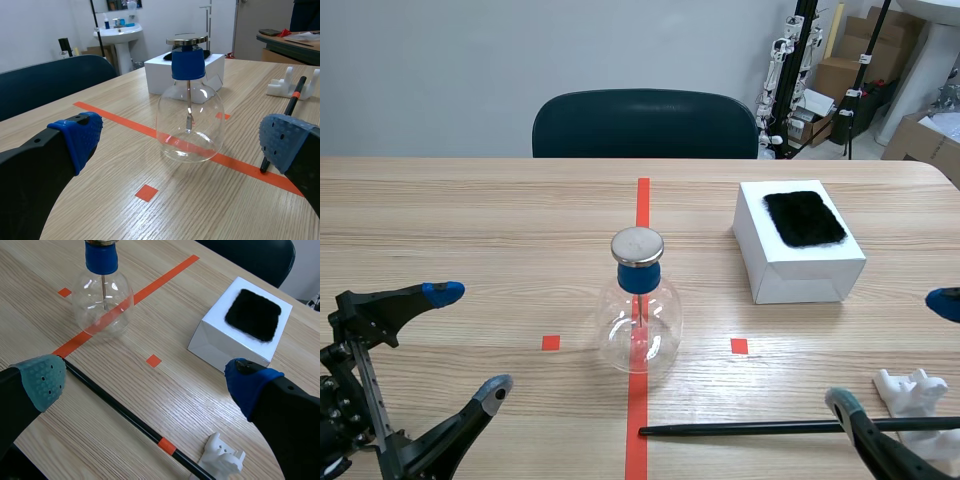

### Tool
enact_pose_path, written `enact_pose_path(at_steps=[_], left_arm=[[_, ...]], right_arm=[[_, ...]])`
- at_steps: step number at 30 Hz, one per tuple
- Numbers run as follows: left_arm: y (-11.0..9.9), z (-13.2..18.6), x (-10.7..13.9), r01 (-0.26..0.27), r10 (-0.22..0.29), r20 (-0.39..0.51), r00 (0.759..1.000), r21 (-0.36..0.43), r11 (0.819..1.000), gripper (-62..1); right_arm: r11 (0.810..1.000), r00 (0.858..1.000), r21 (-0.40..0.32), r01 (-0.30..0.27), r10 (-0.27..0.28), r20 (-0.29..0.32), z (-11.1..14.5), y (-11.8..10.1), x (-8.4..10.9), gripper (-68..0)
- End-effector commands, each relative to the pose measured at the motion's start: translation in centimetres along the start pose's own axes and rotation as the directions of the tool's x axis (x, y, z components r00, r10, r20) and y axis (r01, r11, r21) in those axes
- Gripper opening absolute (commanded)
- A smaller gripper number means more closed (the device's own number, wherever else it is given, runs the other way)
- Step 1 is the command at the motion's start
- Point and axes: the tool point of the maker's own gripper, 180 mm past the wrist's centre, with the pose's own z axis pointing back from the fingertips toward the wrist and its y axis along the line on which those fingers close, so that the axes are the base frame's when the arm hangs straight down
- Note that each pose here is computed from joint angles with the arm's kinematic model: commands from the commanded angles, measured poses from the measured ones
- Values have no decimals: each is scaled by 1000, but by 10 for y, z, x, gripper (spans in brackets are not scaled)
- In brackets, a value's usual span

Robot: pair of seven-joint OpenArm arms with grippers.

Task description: Do the electroscope experiment. return to the home posture

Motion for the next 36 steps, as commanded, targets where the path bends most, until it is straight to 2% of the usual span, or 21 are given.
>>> enact_pose_path(at_steps=[1, 7, 14, 18, 22, 25, 27, 30, 33, 36], left_arm=[[3, -1, 8, 7, -7, 40, 999, 13, 1000, 14], [7, 5, 14, 12, -13, 54, 998, 19, 1000, 14], [19, 32, 30, 1, -7, 60, 998, 91, 996, 14], [20, 49, 30, -6, 7, -5, 1000, 120, 993, 14], [26, 65, 31, -16, 30, -64, 998, 205, 979, 14], [24, 74, 38, -10, 31, -86, 996, 241, 970, 14], [21, 79, 42, 15, 14, -111, 994, 256, 967, 14], [15, 84, 49, 49, -10, -149, 989, 259, 965, 14], [9, 87, 55, 54, -7, -176, 984, 264, 963, 14], [8, 90, 67, 41, 10, -166, 986, 302, 952, 14]], right_arm=[[1000, 1000, 6, 5, -5, 23, 0, 1, 6, 4], [999, 997, 40, 17, -21, 79, -3, 9, 17, 4], [995, 992, 103, 5, -17, 121, -7, 19, 33, 4], [990, 991, 142, 8, -27, 132, -10, 27, 37, 4], [986, 988, 165, 17, -42, 151, -12, 30, 42, 4], [990, 982, 138, 28, -53, 182, -16, 25, 49, 4], [993, 978, 113, 33, -55, 201, -19, 20, 53, 4], [992, 975, 121, 27, -53, 216, -23, 22, 56, 4], [992, 971, 120, 45, -72, 228, -24, 23, 59, 4], [991, 969, 122, 61, -88, 233, -24, 23, 60, 4]])
